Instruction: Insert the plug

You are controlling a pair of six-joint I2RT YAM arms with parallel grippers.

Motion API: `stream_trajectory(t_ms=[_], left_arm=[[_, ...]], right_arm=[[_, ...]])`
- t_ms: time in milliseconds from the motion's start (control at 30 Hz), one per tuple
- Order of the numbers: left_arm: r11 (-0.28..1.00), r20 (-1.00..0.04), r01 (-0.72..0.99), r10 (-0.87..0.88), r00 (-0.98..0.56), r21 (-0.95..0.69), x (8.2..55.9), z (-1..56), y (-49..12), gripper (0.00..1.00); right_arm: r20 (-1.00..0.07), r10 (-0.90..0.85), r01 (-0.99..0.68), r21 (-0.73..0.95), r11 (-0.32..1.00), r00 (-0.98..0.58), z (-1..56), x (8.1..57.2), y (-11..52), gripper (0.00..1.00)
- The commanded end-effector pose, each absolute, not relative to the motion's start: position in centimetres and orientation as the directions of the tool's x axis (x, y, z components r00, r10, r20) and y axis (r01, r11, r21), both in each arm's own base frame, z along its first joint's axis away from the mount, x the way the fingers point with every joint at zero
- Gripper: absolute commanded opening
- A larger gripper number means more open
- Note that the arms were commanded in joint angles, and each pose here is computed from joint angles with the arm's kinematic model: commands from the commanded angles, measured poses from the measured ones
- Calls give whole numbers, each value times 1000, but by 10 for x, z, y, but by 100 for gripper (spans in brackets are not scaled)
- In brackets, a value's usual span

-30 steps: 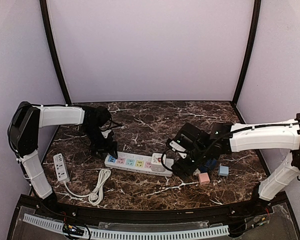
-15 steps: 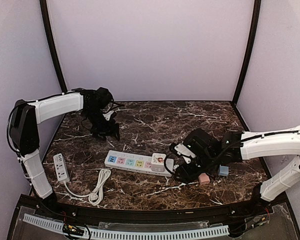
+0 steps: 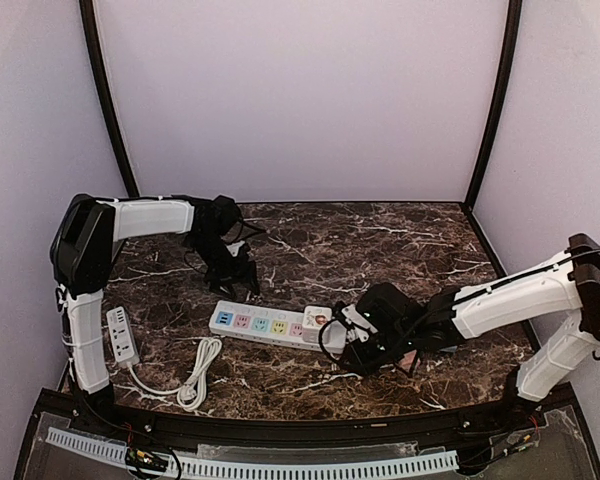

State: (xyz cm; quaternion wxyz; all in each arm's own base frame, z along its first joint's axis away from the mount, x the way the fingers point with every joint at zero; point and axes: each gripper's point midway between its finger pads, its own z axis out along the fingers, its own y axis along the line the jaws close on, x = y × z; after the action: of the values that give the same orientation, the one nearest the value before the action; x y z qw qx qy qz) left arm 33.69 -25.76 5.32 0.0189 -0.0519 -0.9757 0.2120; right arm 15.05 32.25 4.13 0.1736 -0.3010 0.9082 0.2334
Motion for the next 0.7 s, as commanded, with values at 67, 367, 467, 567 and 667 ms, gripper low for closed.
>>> stream_trajectory(t_ms=[67, 367, 467, 567, 667], left_arm=[[892, 83, 59, 108, -991, -449, 325, 50, -264, 67], [909, 166, -2, 74, -983, -418, 300, 37, -251, 66], [907, 172, -23, 55, -984, -420, 296, 37, -249, 66], [909, 186, -37, 45, -981, -414, 290, 36, -246, 66], [910, 195, -51, 33, -980, -411, 285, 34, -244, 66]], right_arm=[[-495, -437, -616, 287, 734, -751, 22, 164, 331, 25], [-516, -382, -553, 227, 802, -766, 14, 196, 323, 24], [-518, -372, -544, 229, 807, -770, 12, 207, 324, 25], [-517, -370, -538, 219, 814, -772, 9, 220, 323, 25], [-518, -358, -524, 215, 824, -777, 8, 238, 321, 25]])
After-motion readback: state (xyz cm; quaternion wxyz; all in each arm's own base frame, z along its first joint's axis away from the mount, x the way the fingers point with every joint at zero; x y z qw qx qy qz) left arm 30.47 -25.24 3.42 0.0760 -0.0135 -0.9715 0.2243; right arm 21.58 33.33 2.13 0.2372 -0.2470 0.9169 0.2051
